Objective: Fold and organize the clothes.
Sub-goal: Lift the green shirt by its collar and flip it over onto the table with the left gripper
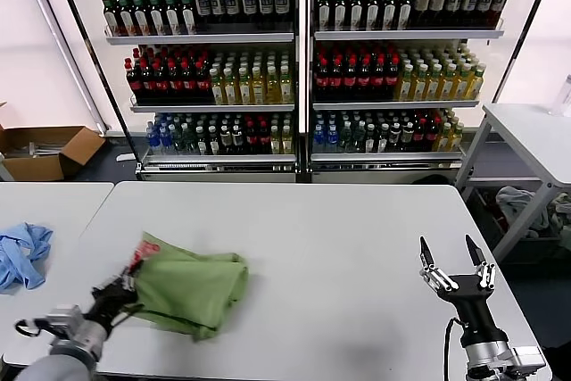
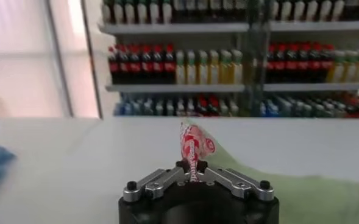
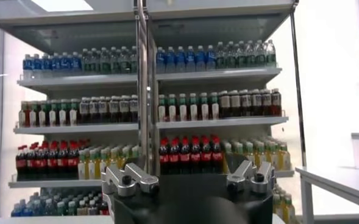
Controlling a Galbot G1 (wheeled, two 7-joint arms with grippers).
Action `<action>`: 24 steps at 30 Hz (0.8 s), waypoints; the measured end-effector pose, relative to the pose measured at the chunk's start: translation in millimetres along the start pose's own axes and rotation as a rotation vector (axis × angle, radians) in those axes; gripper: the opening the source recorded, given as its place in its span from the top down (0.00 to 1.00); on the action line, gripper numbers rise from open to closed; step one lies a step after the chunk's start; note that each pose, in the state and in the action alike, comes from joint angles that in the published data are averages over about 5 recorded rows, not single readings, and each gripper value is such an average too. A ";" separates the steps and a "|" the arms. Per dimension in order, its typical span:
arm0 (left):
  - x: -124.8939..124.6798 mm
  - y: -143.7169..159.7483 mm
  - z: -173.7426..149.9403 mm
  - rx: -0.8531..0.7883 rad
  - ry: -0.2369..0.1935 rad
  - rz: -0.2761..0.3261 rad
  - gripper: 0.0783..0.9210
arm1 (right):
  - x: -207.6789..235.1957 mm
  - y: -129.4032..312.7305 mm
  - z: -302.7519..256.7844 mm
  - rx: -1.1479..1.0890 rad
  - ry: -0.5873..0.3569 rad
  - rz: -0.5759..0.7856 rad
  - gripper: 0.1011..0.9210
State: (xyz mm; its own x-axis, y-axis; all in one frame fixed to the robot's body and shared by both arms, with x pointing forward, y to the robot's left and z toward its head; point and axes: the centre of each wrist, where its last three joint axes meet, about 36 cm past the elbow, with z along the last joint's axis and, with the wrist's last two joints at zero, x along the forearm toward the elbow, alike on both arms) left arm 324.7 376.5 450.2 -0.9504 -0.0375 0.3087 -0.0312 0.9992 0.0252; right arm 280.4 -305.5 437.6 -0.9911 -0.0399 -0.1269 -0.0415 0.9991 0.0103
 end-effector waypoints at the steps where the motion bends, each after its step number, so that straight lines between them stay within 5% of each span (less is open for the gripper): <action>1: 0.9 8.9 -10.9 -0.008 -0.019 -0.017 0.97 | -0.7 0.4 0.2 -0.001 -0.001 -0.001 0.12; 7: 13.7 47.0 -78.2 -0.080 -0.137 -0.071 0.97 | -2.1 1.8 0.3 -0.007 -0.009 -0.003 0.12; 13: 17.8 49.7 -88.1 -0.189 -0.192 -0.092 0.97 | 0.4 1.1 -0.9 -0.008 -0.017 0.001 0.12; 19: -11.5 37.3 -27.0 -0.282 -0.140 -0.103 0.97 | 5.0 -4.2 -2.1 0.004 -0.017 0.009 0.12; 24: -31.1 -17.5 31.0 -0.305 -0.068 0.040 0.97 | 7.1 -5.9 -1.0 0.009 -0.010 0.014 0.12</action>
State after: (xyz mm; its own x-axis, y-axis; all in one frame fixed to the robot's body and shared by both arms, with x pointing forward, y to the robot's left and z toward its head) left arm 345.2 360.6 410.7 -0.9678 0.0128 0.2515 0.0909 0.9492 0.3014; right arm 273.4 -311.7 437.7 -0.9902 -0.0258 -0.1369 -0.0264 0.9996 0.0031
